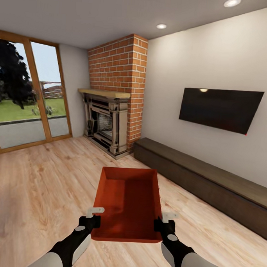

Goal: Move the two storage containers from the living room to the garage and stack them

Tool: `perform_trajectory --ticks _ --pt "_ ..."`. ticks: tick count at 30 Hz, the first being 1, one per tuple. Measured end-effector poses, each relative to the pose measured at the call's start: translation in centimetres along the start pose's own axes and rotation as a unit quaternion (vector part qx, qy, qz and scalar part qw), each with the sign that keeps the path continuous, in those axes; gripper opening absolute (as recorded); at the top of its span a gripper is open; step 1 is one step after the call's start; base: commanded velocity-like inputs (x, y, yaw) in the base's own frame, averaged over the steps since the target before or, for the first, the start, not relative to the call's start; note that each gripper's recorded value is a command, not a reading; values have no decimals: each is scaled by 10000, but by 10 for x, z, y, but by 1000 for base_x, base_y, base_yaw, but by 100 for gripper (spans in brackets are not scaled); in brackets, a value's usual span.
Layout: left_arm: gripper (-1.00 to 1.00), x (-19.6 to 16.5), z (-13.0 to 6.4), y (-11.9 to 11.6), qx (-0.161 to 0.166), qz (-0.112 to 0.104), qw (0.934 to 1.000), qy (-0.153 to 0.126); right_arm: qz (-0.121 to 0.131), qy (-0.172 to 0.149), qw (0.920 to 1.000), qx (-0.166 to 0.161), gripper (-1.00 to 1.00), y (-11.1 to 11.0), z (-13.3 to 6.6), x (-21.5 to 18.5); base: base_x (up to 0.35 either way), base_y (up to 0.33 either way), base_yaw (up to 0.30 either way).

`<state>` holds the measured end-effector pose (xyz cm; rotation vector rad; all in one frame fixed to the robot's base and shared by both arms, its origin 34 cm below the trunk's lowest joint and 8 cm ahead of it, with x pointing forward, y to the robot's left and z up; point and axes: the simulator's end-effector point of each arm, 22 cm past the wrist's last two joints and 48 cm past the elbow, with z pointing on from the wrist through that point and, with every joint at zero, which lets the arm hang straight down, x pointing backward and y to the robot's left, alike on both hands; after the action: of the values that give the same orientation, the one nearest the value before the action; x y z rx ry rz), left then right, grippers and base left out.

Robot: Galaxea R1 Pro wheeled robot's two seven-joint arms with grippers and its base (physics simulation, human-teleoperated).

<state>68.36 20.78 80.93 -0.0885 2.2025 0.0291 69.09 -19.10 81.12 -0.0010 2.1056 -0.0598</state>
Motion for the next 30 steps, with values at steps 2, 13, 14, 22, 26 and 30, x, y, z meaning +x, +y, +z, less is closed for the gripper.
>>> perform_trajectory --ticks 2,13,14,22,26,30 --pt "-100 -1 0 0 0 -1 10000 -6 0 -6 10000 0 -100 0 0 -1 -7 0 256" --pt "-100 -4 -2 0 2 -2 10000 -35 1 -35 10000 1 -100 0 -1 -4 -1 0 258" --pt "-100 -4 -2 0 3 -1 10000 -37 3 -37 10000 1 -100 0 -1 -4 -7 -7 258" --pt "-100 -6 -2 0 3 -2 10000 -55 1 -56 10000 2 -100 0 -2 -6 -152 -176 258" --pt "-100 -7 -3 0 2 -4 10000 -67 -1 -68 10000 2 -100 0 -2 -8 -180 -209 258" --pt "-100 -8 -3 0 3 -4 10000 -78 2 -79 10000 3 -100 0 -2 -9 -180 -209 258"
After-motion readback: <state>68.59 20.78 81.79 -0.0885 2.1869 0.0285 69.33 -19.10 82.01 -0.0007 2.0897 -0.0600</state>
